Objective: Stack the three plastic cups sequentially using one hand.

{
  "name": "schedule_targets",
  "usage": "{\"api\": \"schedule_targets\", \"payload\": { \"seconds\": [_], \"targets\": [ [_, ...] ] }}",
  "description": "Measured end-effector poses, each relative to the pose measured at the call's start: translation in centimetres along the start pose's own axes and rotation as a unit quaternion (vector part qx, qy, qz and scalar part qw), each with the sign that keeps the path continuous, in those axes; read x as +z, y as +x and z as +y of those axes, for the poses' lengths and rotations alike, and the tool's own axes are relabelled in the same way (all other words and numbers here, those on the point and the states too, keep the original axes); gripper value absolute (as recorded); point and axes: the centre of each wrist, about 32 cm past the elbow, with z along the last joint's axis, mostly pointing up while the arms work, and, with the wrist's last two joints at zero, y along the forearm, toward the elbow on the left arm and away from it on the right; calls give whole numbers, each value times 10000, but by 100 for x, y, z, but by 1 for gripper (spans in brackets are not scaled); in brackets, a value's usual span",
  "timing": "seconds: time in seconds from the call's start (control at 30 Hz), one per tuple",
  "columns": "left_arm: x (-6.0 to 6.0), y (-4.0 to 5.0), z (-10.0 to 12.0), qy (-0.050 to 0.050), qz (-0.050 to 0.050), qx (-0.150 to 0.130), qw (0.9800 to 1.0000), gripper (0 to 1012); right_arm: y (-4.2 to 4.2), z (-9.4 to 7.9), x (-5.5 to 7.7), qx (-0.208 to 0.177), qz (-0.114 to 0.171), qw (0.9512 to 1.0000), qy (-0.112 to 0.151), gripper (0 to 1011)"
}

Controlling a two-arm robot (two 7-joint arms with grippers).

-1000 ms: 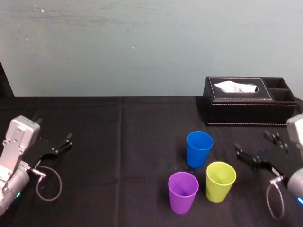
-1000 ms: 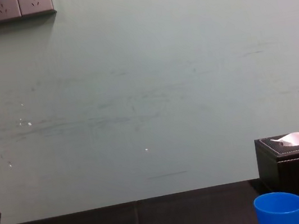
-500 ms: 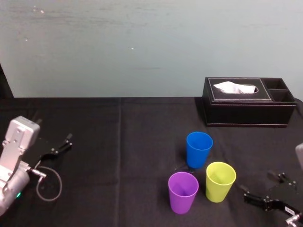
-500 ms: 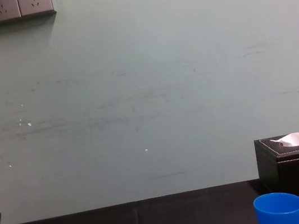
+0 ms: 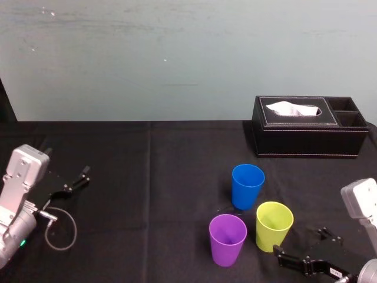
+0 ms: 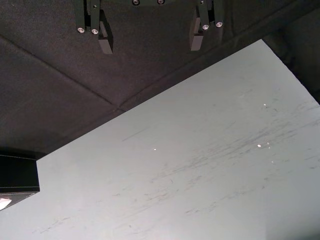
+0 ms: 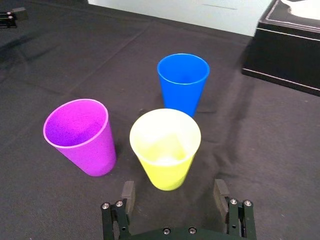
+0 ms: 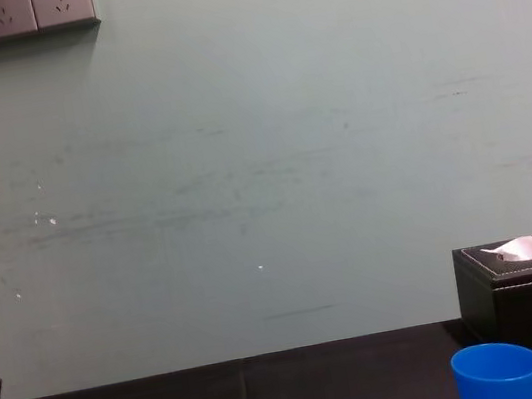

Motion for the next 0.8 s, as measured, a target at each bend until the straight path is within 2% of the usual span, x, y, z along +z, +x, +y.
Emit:
{"api": "schedule_targets", "payload": {
  "seconds": [0.07,0.5,0.8],
  "targets": [
    [0,0,0,0,0,0,10000,1000,-31,48,14,54,-21,10000,-6,1003],
    [0,0,0,0,0,0,10000,1000,-99,223,59,85,-123,9999,63,1003],
    [0,0,0,0,0,0,10000,1000,-132,369,29,-33,-82,9999,130,1002]
  ]
}}
